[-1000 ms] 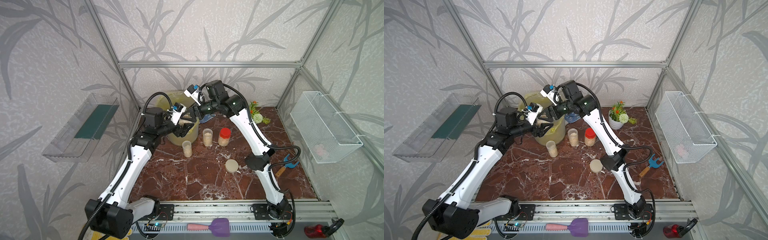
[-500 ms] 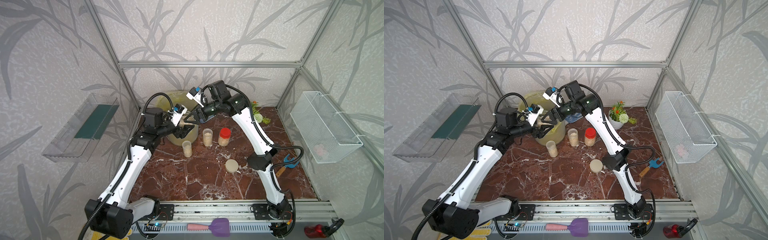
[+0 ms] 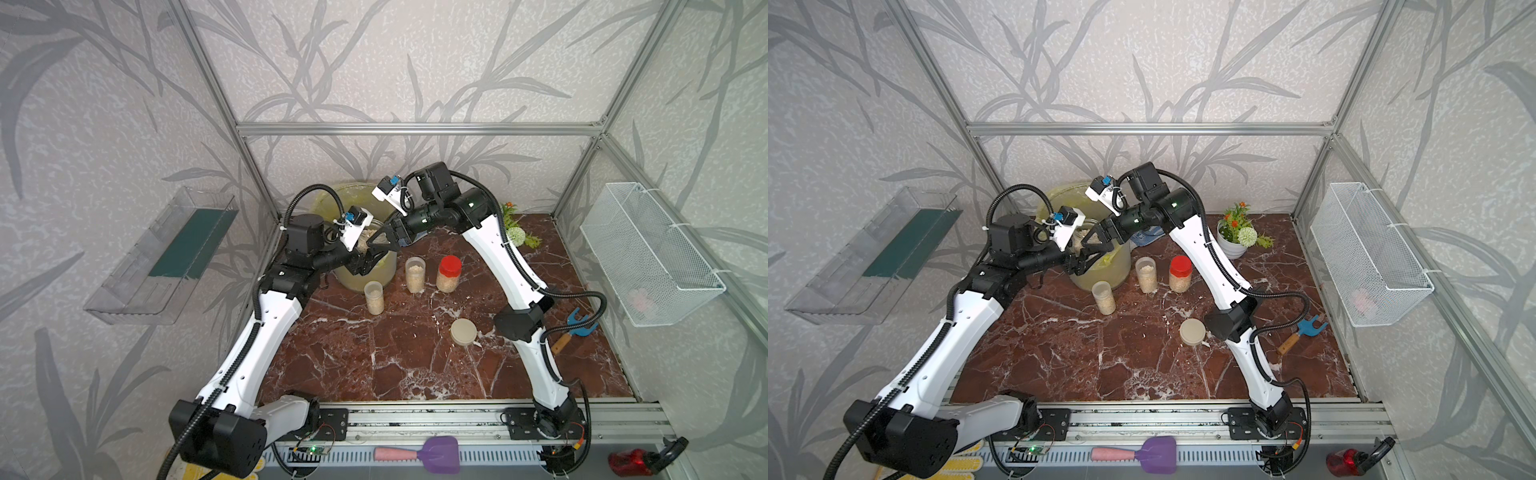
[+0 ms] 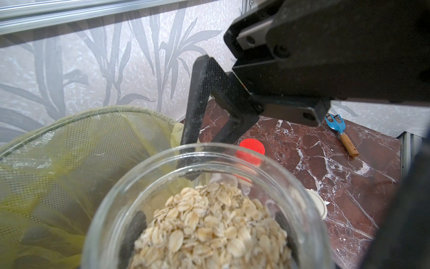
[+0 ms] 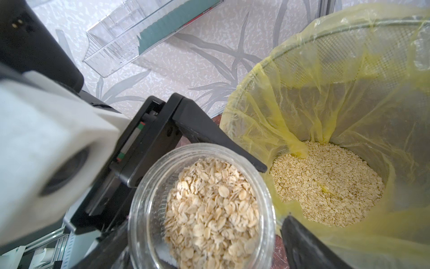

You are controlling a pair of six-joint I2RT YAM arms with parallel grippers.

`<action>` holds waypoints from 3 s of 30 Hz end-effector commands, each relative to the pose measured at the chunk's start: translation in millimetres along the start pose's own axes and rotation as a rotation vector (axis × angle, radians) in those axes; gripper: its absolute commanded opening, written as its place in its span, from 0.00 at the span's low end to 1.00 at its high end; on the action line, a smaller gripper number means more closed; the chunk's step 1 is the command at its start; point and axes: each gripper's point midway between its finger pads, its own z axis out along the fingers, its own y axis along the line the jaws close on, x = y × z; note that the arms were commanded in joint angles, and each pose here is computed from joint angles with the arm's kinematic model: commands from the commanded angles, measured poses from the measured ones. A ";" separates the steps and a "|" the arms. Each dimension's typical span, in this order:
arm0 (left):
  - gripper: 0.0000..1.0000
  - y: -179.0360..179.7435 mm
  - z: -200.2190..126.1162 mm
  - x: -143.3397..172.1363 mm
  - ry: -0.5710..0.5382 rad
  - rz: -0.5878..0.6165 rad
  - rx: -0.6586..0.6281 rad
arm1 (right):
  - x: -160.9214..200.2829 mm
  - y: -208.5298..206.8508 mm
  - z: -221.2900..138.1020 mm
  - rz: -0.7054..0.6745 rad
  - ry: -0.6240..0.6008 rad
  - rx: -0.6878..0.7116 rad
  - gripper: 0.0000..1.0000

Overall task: Empty expired oatmeal from jars
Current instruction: Pour the expired oatmeal into the trash bin.

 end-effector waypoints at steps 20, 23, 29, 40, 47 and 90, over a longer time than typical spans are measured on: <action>0.00 -12.0 -24.0 -52.0 -0.154 0.124 0.007 | 10.2 13.3 23.5 0.010 0.040 -0.029 0.86; 0.00 -12.2 -24.0 -53.2 -0.158 0.126 0.009 | 13.8 14.9 27.3 0.014 0.052 -0.048 0.86; 0.00 -13.7 -25.0 -55.1 -0.162 0.134 0.012 | 22.4 22.9 30.2 -0.002 0.083 -0.079 0.83; 0.14 -10.5 -24.7 -54.1 -0.155 0.119 -0.004 | 21.3 5.4 29.2 -0.004 0.082 0.037 0.16; 0.53 -6.3 -26.8 -51.2 -0.161 0.104 -0.043 | -11.8 10.5 16.6 -0.053 -0.035 0.068 0.05; 0.99 38.5 -41.0 -25.0 -0.104 -0.142 -0.278 | -107.9 -68.3 -20.5 0.135 -0.488 0.246 0.00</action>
